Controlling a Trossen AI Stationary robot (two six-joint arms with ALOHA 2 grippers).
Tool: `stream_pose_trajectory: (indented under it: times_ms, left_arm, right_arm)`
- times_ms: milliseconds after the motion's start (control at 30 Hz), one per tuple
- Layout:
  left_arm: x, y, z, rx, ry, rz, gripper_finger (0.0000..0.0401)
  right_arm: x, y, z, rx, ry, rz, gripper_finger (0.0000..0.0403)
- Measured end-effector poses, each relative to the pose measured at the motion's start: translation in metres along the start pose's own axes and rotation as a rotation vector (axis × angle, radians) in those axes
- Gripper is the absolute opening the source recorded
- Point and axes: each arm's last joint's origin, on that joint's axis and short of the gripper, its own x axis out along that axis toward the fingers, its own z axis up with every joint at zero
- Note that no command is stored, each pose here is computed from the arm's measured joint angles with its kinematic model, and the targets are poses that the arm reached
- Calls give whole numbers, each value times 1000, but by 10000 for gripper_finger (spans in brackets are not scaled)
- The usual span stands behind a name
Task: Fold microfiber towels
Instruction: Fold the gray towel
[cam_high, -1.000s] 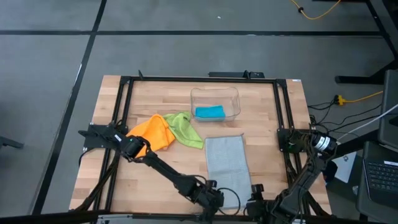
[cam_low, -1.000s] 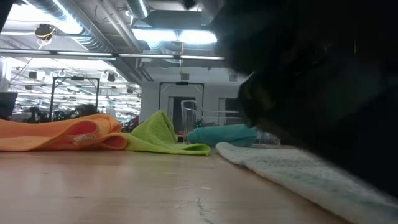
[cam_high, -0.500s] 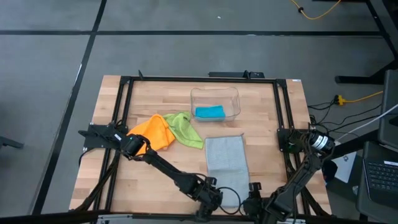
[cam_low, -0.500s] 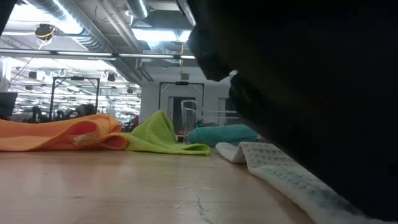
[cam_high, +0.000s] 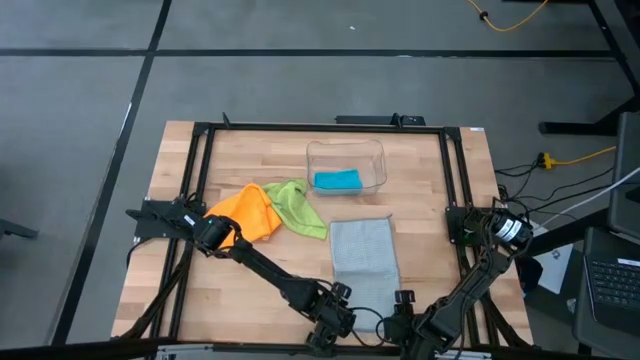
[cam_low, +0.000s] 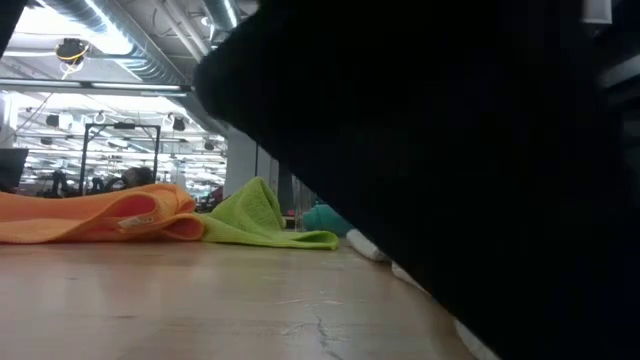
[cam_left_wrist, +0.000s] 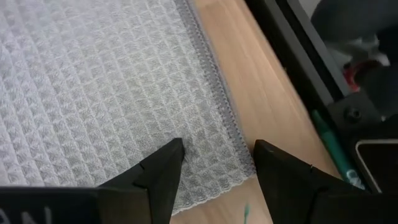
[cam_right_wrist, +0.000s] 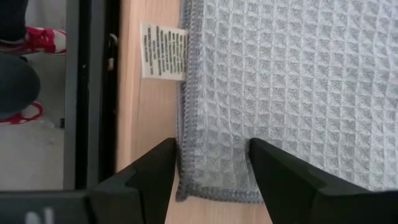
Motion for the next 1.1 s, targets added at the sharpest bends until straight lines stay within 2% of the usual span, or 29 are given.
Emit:
stream_pose_trajectory:
  times_ms: [200, 400, 567, 733, 833, 1100]
  left_arm:
    - [-7, 0, 0, 117, 80, -8, 197]
    - [-7, -1, -3, 127, 105, -3, 197]
    - [-7, -5, -3, 139, 108, 53, 191]
    - [-6, -10, -6, 150, 112, 86, 156]
    - [-6, -13, -6, 114, 111, 109, 129]
    - [-8, -16, -6, 41, 106, 136, 43]
  right_arm:
    - [2, -4, 5, 20, -6, -7, 211]
    - [4, -5, 8, 33, -34, -15, 211]
    - [5, -5, 10, 39, -52, -15, 210]
    - [5, -6, 10, 39, -82, -37, 187]
    - [5, -6, 11, 38, -89, -44, 164]
    - [6, -7, 11, 109, -98, -54, 82]
